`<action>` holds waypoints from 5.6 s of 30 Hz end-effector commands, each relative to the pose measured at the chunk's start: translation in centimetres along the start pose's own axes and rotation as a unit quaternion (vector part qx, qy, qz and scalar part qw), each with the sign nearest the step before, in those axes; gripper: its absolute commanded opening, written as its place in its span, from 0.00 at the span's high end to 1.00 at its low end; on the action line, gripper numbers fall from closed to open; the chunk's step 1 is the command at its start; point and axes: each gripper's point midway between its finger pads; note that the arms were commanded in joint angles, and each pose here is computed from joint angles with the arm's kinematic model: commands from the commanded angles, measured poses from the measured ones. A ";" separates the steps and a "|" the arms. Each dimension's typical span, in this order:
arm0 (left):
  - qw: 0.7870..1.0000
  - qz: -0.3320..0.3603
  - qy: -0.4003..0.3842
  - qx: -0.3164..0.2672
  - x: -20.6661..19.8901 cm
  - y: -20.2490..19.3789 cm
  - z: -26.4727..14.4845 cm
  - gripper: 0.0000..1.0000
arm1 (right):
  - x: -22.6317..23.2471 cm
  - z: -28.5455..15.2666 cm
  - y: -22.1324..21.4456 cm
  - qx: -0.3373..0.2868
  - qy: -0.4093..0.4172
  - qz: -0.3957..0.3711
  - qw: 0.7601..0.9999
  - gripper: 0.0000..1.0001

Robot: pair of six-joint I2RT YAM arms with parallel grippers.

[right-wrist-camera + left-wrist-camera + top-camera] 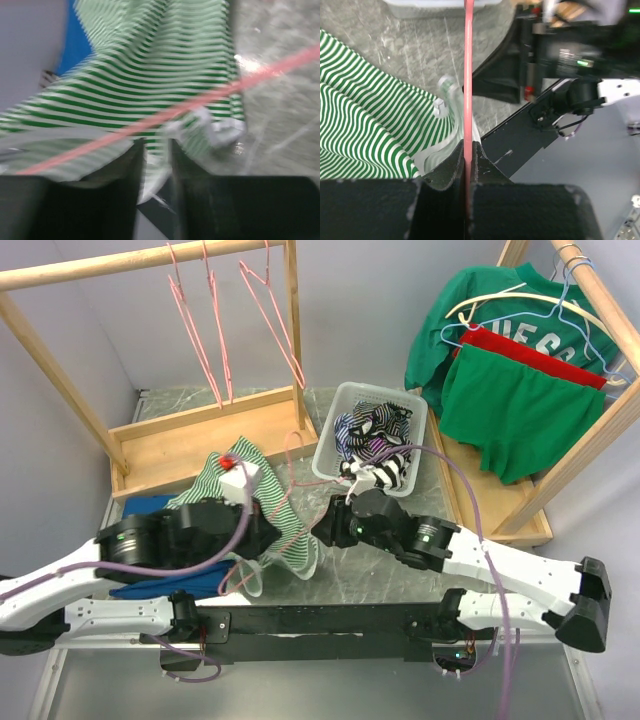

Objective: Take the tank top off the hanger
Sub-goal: Remove the tank top from the hanger, then place the hanger at the clothesline.

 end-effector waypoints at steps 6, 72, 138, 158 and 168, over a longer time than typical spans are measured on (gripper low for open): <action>0.999 0.001 -0.035 0.017 -2.8 -0.2 2.2 0.99 | 4.3 -7.5 8.2 -0.173 0.052 -0.029 0.983 0.44; 0.984 -0.066 0.157 -0.057 3.0 1.7 3.5 0.39 | -0.5 -7.0 16.1 -0.295 -0.256 0.022 0.921 1.00; 0.994 0.100 -0.052 0.001 -2.3 0.1 2.8 0.15 | 2.5 -7.6 13.0 -0.201 -0.126 -0.088 0.967 1.00; 0.996 0.086 -0.037 0.011 -1.5 0.1 3.9 0.99 | 3.8 -7.6 12.6 -0.194 -0.102 -0.098 0.971 1.00; 0.998 0.033 -0.032 -0.033 -0.2 2.0 -0.3 0.99 | 1.6 -11.5 13.8 -0.258 -0.101 -0.046 0.960 0.24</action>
Point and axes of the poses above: each gripper's point midway between its finger pads, its own z axis out along the fingers, its own x axis along the line the jaws close on, y = z × x, and after that the axes turned 3 degrees about z, right-handed
